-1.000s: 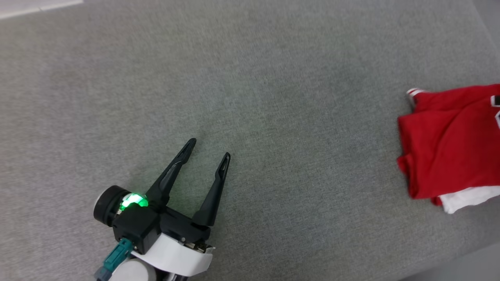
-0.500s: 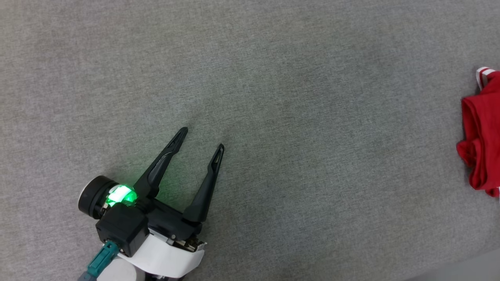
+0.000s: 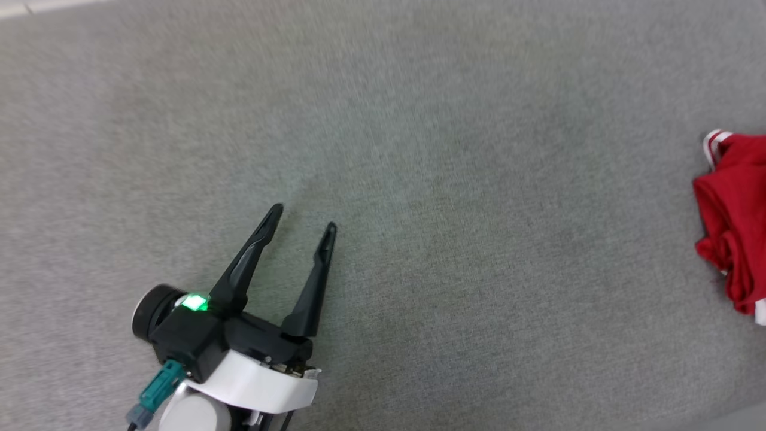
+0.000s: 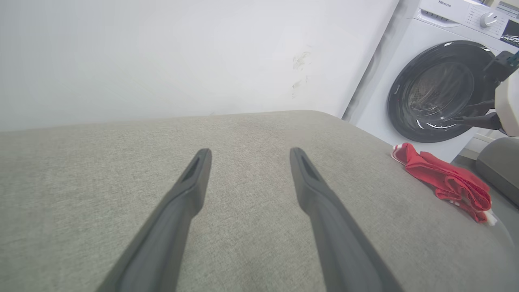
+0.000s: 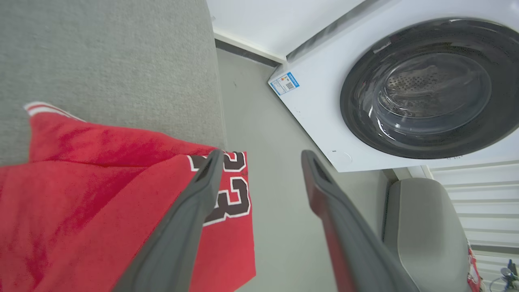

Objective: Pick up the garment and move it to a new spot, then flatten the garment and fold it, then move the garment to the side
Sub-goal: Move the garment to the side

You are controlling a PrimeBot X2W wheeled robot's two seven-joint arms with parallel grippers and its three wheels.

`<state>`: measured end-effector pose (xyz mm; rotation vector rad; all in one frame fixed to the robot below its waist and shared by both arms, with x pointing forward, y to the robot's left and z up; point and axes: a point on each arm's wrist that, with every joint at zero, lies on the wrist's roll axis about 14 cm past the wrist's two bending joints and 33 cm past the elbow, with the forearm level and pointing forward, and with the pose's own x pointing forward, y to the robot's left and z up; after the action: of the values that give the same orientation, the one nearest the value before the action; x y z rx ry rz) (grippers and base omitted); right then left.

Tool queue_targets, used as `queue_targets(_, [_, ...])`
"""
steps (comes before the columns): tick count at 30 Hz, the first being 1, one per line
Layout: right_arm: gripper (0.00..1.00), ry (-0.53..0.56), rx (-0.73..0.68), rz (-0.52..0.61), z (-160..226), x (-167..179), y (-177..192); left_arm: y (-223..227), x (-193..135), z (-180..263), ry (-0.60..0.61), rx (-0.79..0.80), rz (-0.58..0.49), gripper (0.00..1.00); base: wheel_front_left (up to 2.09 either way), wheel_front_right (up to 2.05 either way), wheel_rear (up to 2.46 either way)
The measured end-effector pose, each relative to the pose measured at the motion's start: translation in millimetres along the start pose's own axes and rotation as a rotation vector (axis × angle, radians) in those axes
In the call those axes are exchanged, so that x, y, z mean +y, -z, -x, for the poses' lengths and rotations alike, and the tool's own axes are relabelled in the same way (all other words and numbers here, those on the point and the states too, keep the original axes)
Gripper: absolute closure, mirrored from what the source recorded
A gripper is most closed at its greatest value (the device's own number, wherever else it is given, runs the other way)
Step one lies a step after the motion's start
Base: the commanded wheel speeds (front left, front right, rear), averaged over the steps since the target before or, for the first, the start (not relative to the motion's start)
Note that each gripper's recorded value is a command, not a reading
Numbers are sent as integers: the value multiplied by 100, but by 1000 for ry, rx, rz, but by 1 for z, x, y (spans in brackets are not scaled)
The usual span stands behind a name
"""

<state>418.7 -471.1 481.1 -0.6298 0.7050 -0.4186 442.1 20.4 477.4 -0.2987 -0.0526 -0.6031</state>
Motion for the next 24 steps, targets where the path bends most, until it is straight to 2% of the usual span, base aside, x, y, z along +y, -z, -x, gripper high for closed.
queue_targets(4, [0, -28, -207, -59, 27, 1, -53, -21, 5, 11, -63, -35, -12, 0, 0, 0, 0])
queue_targets(7, [0, -40, -397, -161, 57, -3, -96, -42, 11, 23, -112, -73, -47, 0, 0, 0, 0])
queue_targets(13, [0, -138, -708, -359, 125, 23, -148, -82, 30, 56, -231, -146, -137, 0, 0, 0, 0])
queue_targets(19, [0, -238, -878, -512, 176, 58, -164, -105, 50, 99, -360, -177, -208, 0, 0, 0, 0])
queue_targets(24, [0, -324, -945, -598, 204, 93, -162, -112, 57, 128, -436, -186, -229, 0, 0, 0, 0])
